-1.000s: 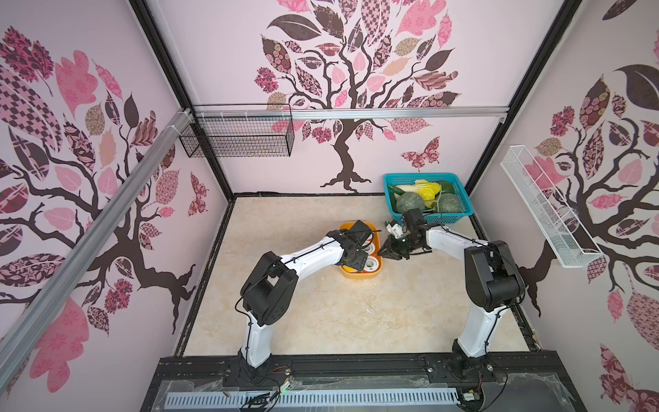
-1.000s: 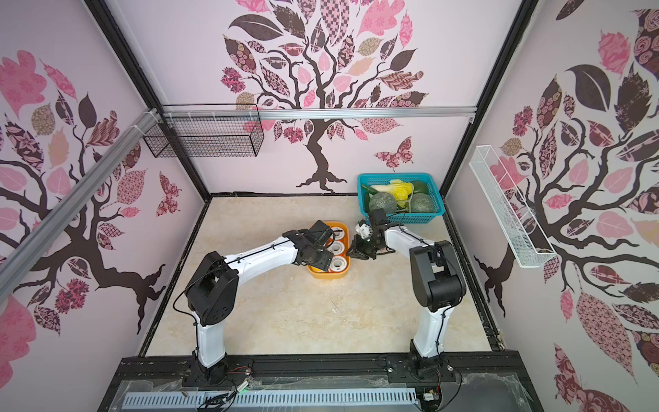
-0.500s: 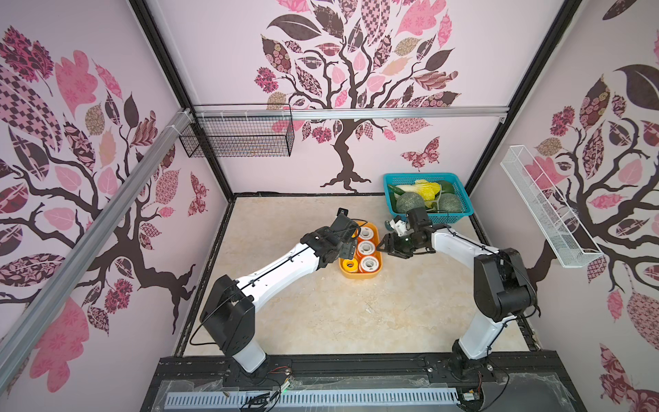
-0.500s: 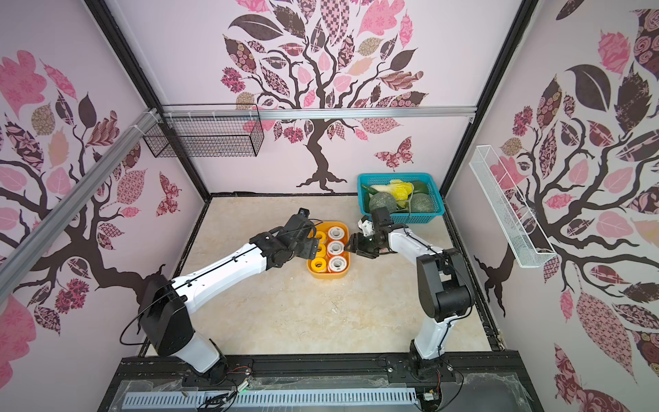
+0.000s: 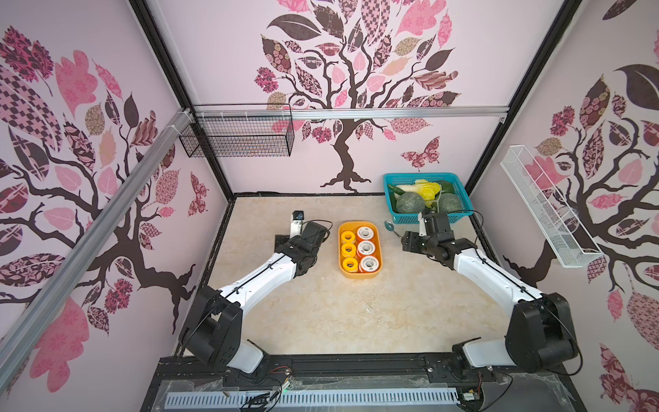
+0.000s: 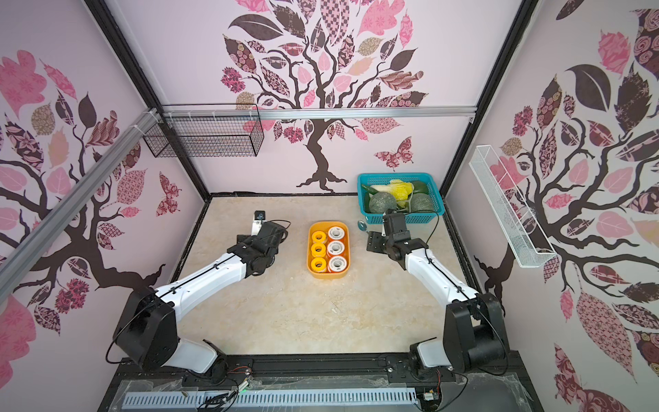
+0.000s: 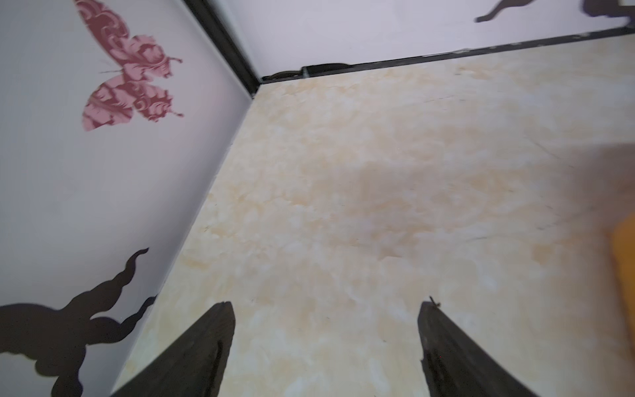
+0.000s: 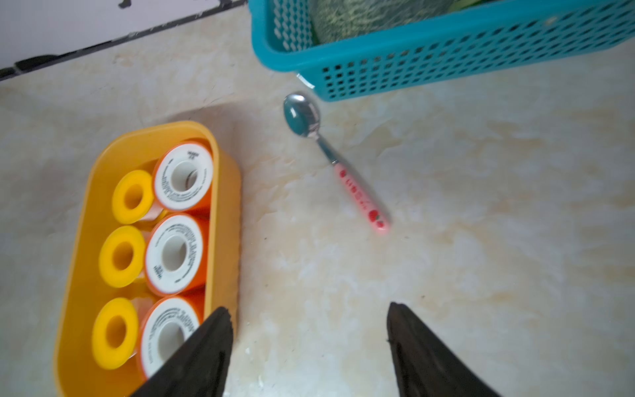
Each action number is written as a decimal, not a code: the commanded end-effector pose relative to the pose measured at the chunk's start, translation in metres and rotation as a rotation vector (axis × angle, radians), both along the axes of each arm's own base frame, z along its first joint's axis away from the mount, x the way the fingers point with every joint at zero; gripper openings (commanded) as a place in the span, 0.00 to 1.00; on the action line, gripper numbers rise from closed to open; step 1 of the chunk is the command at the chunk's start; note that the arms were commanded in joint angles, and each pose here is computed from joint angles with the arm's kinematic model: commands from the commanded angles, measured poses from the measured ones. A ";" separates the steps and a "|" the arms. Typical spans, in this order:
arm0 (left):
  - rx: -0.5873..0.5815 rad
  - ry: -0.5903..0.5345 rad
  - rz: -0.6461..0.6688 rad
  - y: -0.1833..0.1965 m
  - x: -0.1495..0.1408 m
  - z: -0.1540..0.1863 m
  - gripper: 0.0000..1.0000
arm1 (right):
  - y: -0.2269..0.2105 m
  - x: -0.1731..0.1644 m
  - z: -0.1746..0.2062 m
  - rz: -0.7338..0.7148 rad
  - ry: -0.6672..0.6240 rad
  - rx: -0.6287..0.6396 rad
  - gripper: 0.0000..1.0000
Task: Put the sealing tape into the storage box
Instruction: Reset both arms
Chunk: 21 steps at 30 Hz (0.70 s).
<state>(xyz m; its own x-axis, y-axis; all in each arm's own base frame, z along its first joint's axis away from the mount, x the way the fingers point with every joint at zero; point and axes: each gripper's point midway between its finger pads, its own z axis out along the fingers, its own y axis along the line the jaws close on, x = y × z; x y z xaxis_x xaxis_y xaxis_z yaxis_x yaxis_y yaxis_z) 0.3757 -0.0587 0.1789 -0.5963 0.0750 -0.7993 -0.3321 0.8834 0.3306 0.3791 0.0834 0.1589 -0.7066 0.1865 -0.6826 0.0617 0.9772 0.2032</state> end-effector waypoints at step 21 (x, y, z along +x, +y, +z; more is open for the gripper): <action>0.048 -0.127 0.276 0.115 -0.010 -0.030 0.98 | -0.140 -0.016 0.012 -0.559 -0.281 -0.374 0.92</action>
<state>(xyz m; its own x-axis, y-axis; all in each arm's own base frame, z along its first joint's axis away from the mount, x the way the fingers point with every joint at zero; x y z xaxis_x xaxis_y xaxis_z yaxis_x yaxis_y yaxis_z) 0.3574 0.0584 0.1518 -0.5137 -0.0330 -0.8573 -0.6226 0.7019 0.3461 0.3620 -0.0453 0.1548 -0.4601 0.1958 -0.8660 0.5241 0.8472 -0.0869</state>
